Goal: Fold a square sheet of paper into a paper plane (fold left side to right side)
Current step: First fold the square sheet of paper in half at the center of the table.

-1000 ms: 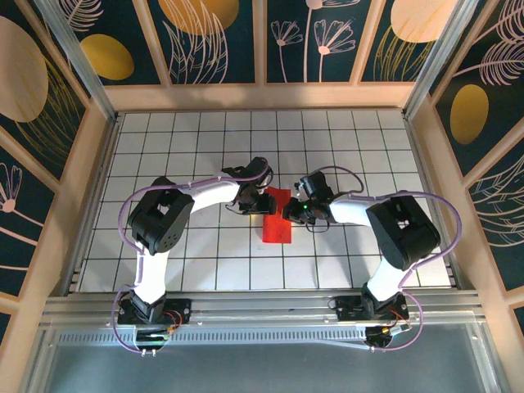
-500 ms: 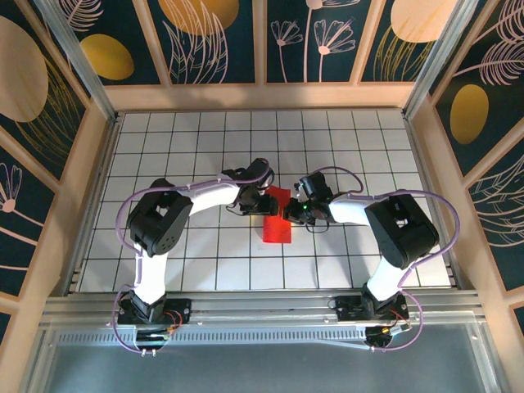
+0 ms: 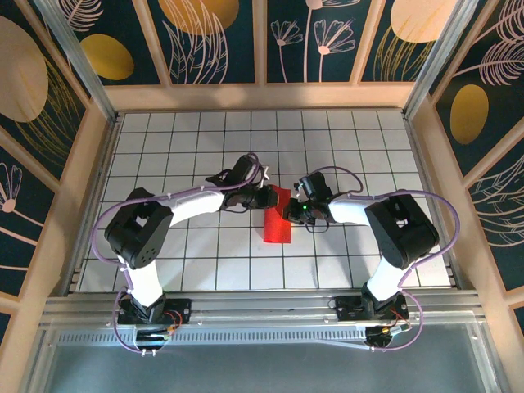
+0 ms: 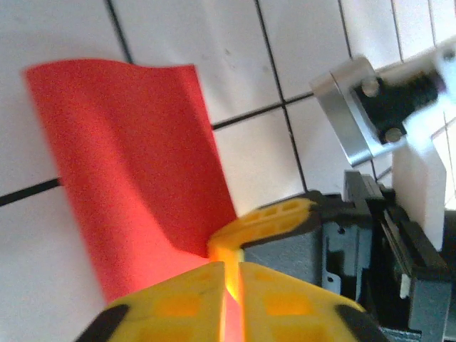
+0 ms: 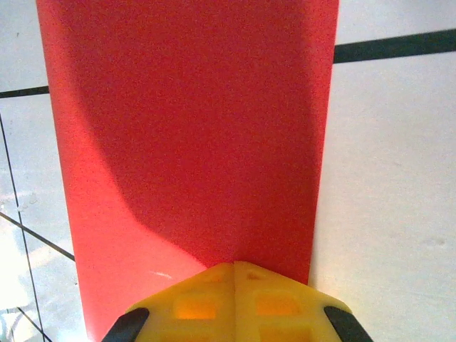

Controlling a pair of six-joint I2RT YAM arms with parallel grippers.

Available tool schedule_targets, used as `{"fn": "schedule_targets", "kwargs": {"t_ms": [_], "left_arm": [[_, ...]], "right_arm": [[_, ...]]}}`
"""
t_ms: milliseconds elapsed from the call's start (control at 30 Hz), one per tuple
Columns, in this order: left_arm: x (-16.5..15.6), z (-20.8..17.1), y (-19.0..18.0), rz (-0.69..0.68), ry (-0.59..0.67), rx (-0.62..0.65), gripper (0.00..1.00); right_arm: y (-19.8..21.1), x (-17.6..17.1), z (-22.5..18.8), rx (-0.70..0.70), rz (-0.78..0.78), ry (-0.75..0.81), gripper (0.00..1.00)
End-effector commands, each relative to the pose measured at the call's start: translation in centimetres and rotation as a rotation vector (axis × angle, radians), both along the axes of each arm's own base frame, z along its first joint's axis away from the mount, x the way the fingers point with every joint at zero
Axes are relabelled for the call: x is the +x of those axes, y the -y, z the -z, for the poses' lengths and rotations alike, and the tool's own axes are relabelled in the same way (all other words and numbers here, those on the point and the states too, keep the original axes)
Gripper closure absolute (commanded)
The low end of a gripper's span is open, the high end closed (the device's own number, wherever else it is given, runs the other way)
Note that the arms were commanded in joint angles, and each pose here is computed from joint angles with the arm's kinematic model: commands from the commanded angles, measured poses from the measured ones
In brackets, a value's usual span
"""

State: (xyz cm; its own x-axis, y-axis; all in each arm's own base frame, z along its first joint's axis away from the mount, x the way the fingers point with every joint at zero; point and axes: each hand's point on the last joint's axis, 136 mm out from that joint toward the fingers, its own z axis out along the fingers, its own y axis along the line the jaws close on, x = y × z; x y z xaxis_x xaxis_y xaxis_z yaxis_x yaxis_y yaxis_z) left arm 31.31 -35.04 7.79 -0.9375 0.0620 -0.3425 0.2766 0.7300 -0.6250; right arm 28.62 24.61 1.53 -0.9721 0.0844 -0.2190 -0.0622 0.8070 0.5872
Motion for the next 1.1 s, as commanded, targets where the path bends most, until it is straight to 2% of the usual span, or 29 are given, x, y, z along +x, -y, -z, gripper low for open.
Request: {"fn": "schedule_targets", "kwargs": {"t_ms": [0, 200, 500, 667, 867, 1067], "left_arm": [[-1.3, 2.0, 1.0, 0.054, -0.068, -0.048, 0.91], [-1.2, 5.5, -0.5, 0.041, -0.093, 0.059, 0.94], [-0.9, 7.8, -2.9, 0.022, -0.123, 0.081, 0.95], [-0.7, 9.1, -5.1, -0.016, -0.133, 0.133, 0.96], [-0.2, 8.0, -6.8, -0.039, -0.091, 0.161, 0.97], [0.0, 4.3, -5.4, -0.012, -0.032, 0.058, 0.98]], "right_arm": [[2.8, -2.2, 4.0, -0.173, 0.013, -0.102, 1.0], [2.9, -2.4, 4.2, -0.182, 0.01, -0.105, 1.0], [3.6, -2.7, 4.7, -0.224, 0.009, -0.117, 1.0], [4.0, -2.8, 4.8, -0.245, 0.008, -0.118, 1.0], [4.0, -2.7, 4.8, -0.248, 0.005, -0.114, 1.0], [3.7, -2.5, 4.6, -0.235, 0.004, -0.109, 1.0]]}}
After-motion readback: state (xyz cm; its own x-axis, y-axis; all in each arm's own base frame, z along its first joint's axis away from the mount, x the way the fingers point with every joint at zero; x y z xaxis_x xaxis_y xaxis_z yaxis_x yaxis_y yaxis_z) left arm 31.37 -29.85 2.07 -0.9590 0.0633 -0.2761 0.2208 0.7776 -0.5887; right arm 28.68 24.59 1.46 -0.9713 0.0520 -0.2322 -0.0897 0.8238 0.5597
